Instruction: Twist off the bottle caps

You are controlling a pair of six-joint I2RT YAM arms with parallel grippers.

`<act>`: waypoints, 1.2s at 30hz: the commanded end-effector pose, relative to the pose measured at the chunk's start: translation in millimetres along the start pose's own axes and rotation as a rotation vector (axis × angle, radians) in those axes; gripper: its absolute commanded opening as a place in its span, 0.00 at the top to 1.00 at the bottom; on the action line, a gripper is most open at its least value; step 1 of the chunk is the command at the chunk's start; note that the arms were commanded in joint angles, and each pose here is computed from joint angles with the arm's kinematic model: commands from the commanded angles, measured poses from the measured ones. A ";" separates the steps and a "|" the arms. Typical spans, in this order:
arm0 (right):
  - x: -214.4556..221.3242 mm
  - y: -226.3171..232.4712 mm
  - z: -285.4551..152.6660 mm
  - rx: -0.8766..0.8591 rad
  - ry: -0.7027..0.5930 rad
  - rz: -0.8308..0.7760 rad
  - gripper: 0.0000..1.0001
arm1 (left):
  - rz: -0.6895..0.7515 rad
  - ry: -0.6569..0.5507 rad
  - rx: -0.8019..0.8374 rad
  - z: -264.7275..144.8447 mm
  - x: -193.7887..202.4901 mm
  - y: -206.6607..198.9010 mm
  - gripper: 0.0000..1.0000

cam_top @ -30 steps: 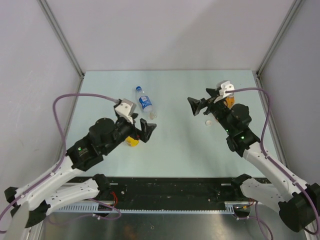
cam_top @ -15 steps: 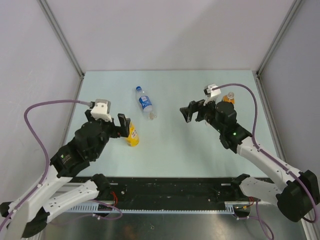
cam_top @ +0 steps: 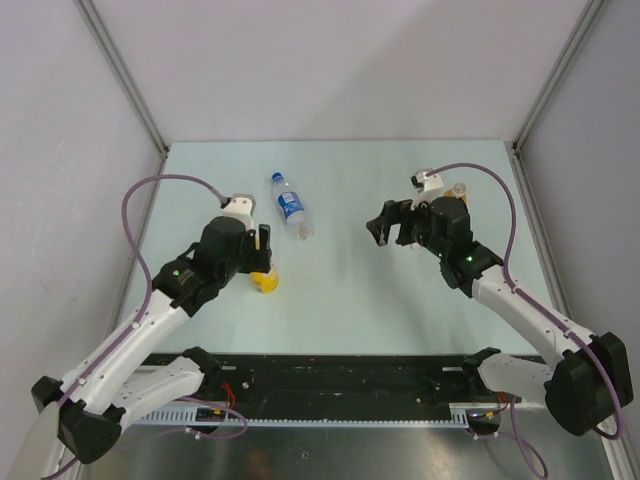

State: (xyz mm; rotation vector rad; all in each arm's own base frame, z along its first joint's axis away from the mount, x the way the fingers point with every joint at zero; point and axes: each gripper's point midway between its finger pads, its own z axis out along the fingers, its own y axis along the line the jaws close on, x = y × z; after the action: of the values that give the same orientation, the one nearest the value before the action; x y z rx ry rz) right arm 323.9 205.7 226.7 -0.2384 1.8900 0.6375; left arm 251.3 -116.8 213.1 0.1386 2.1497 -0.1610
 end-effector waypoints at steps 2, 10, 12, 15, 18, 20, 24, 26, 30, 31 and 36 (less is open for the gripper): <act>-5.9 10.3 4.4 -0.041 0.014 0.011 0.01 | -0.030 0.013 0.058 15.1 9.5 -10.5 0.26; 2.9 15.2 8.3 -0.063 0.042 0.001 0.01 | -0.014 0.024 0.015 33.6 24.5 -3.0 0.41; 4.4 17.5 8.9 -0.072 0.048 0.000 0.01 | -0.007 0.027 0.015 37.3 27.8 -3.1 0.44; 5.4 22.6 9.3 -0.095 0.052 -0.001 0.01 | 0.001 0.029 0.015 40.0 29.6 -3.1 0.49; 4.2 28.8 9.0 -0.121 0.047 -0.004 0.01 | 0.006 0.015 0.029 38.1 26.3 -4.8 0.53; 2.0 33.8 8.6 -0.146 0.040 -0.007 0.01 | 0.007 0.000 0.045 34.2 22.3 -6.5 0.57; -0.5 46.0 6.8 -0.208 0.033 -0.021 0.01 | 0.006 -0.031 0.087 25.0 15.2 -11.2 0.60; -1.1 49.8 5.9 -0.226 0.030 -0.026 0.01 | 0.004 -0.042 0.108 21.0 13.2 -13.9 0.61; -3.1 59.3 3.2 -0.273 0.024 -0.035 0.01 | 0.000 -0.055 0.157 14.3 9.8 -20.7 0.64; -4.2 63.1 1.7 -0.293 0.021 -0.039 0.01 | 0.000 -0.061 0.174 11.8 7.8 -23.4 0.65; -10.0 99.3 -18.8 -0.522 0.005 -0.114 0.01 | 0.020 -0.096 0.298 -5.7 -6.5 -42.5 0.64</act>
State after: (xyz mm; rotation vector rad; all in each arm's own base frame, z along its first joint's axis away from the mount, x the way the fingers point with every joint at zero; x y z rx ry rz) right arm 289.7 256.3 219.8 -0.4887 1.8901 0.8975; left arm 246.7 -140.9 192.2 0.2311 2.1153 -0.3469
